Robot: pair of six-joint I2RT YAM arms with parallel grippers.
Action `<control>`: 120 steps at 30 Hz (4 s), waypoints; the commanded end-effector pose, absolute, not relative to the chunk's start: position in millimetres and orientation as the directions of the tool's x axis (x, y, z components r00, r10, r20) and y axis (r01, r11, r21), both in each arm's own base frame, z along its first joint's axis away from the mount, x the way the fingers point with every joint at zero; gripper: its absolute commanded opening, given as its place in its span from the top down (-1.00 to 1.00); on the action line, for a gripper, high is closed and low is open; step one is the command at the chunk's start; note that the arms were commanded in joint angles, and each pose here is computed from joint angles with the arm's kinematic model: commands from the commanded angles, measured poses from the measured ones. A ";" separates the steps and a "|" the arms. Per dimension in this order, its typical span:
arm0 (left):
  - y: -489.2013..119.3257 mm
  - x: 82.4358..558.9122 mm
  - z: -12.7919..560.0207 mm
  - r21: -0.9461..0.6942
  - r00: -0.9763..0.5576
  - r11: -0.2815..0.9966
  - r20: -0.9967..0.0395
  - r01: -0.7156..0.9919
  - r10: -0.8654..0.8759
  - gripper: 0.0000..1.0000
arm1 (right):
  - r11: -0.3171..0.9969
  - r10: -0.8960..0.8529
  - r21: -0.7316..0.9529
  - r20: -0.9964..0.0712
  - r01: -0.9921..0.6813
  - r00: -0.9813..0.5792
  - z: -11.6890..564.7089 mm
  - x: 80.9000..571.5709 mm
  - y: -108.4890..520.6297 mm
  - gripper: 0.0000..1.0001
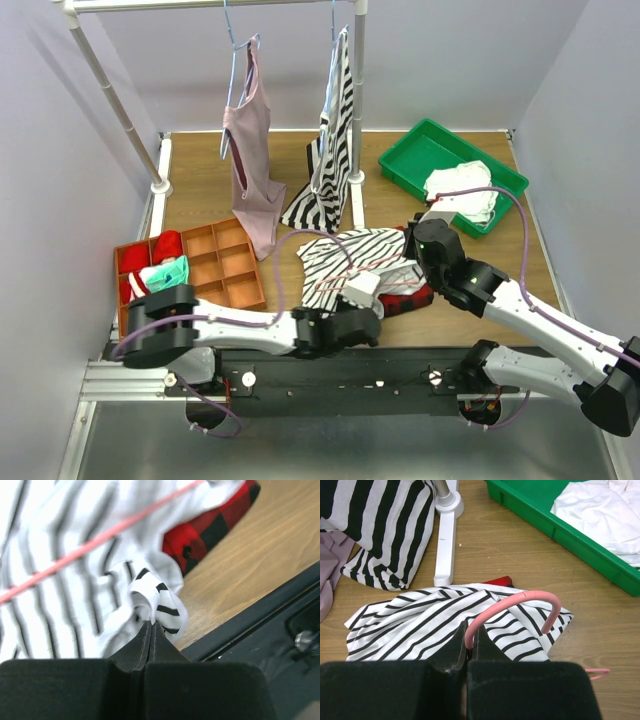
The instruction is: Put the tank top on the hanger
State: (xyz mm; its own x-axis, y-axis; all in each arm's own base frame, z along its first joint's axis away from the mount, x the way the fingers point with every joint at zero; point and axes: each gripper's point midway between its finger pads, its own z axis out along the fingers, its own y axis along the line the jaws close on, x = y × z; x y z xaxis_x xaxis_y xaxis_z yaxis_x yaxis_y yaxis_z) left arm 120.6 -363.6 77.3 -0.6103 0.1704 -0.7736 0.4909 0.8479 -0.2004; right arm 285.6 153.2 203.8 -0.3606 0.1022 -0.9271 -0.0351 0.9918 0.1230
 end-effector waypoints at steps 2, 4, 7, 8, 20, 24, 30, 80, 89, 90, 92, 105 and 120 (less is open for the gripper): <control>-347.5 133.7 96.3 -0.513 -0.687 0.770 -0.714 0.381 -0.136 1.00 | 0.990 0.139 0.140 -0.933 0.021 -0.333 215.0 285.6 144.6 0.99; -343.7 136.6 97.6 -0.574 -0.710 0.739 -0.678 0.352 -0.188 1.00 | 0.990 0.141 0.143 -0.933 0.018 -0.333 216.6 285.6 145.6 0.99; -328.7 146.7 97.5 -0.647 -0.728 0.700 -0.631 0.302 -0.269 1.00 | 0.990 0.140 0.143 -0.932 0.017 -0.335 217.0 286.1 146.0 0.99; -319.5 147.6 92.9 -0.661 -0.733 0.693 -0.618 0.289 -0.284 1.00 | 0.990 0.140 0.142 -0.932 0.018 -0.335 216.8 285.8 146.1 0.99; -267.3 198.1 135.4 -0.743 -0.642 0.643 -0.587 0.185 -0.494 1.00 | 0.990 0.137 0.142 -0.932 0.010 -0.335 219.2 286.6 148.0 0.99; -252.0 209.4 144.0 -0.761 -0.628 0.629 -0.570 0.161 -0.530 1.00 | 0.991 0.132 0.134 -0.934 0.018 -0.332 220.0 287.7 146.8 0.99; -228.5 218.3 148.2 -0.764 -0.598 0.633 -0.565 0.121 -0.569 1.00 | 0.990 0.139 0.133 -0.936 0.042 -0.324 220.3 288.9 143.3 0.99; -253.7 246.8 328.1 -0.433 -0.482 0.715 -0.863 0.549 -0.153 0.38 | 0.990 -0.046 -0.019 -0.980 -0.139 -0.191 365.2 319.9 207.8 0.99; -234.2 227.6 454.4 -0.321 -0.242 0.661 -0.947 0.678 -0.212 -0.54 | 0.967 -0.120 -0.118 -0.993 -0.226 0.002 487.9 323.8 215.4 0.99; -232.0 224.0 468.6 -0.308 -0.208 0.651 -0.951 0.694 -0.228 -0.54 | 0.959 -0.143 -0.139 -0.990 -0.246 0.003 494.1 325.8 220.6 0.99; -222.4 213.2 500.2 -0.278 -0.130 0.637 -0.954 0.719 -0.269 -0.57 | 0.953 -0.086 -0.112 -0.991 -0.280 0.105 553.4 314.6 216.3 0.99; -203.3 175.8 554.4 -0.111 0.058 0.591 -0.964 0.799 -0.259 -0.55 | 0.870 0.101 -0.046 -0.958 -0.490 0.269 624.9 265.8 218.1 0.99; -242.1 188.2 391.4 -0.137 -0.216 0.515 -0.972 0.846 0.096 -0.38 | 0.847 -0.167 -0.096 -0.982 -0.523 -0.090 436.5 294.5 258.7 0.99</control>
State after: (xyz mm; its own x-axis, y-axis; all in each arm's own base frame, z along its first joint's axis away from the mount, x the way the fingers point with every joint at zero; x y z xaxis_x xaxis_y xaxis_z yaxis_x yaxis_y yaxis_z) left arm 190.1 -228.8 433.3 -0.1470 0.0063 -0.9891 0.8150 0.5675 -0.1175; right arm 299.3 254.7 441.2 -0.0756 -0.2023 -0.9764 -0.5071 0.8509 -0.1370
